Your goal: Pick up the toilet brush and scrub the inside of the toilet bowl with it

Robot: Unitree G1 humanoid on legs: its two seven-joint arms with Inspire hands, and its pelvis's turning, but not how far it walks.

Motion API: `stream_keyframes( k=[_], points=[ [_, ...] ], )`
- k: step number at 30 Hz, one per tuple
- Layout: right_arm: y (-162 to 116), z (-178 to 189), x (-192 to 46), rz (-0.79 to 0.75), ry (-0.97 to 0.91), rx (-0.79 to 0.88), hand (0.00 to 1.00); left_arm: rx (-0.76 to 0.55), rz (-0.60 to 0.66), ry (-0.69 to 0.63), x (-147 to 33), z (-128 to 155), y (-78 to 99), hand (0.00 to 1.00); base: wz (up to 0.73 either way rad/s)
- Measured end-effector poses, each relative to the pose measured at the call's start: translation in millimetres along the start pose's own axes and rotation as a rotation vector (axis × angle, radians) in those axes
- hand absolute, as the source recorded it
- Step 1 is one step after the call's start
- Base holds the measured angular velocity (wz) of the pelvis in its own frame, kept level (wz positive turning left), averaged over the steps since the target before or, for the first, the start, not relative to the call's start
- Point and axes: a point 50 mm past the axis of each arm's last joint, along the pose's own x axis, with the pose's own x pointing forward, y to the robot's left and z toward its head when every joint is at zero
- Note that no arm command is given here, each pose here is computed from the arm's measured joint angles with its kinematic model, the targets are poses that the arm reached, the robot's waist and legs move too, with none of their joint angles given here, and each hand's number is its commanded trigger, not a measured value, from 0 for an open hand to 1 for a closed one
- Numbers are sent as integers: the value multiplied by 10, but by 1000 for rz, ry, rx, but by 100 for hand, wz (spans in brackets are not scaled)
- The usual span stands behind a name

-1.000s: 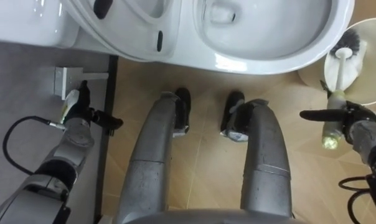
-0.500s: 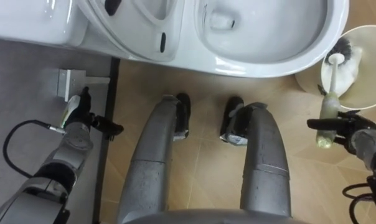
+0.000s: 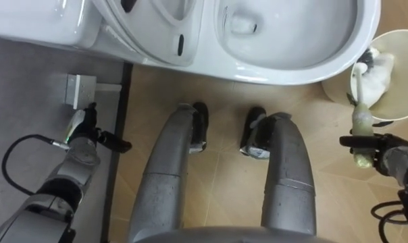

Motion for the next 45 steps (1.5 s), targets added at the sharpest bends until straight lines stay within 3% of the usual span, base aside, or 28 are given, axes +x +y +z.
stream_keyframes(
  k=[17,31,41,45],
  points=[
    [-35,-76,6,-57,18,70,100,0,2,0,-12,-26,-12,0,0],
    [66,-498,26,-60,123,265,100,-28,5,100,-206,-527,-175,0,1],
    [112,-840,12,-96,186,445,100,-98,23,93,-330,-702,-182,0,6],
    [49,-971,-4,-135,185,519,100,-162,78,109,-398,-827,-78,0,18]
  ],
)
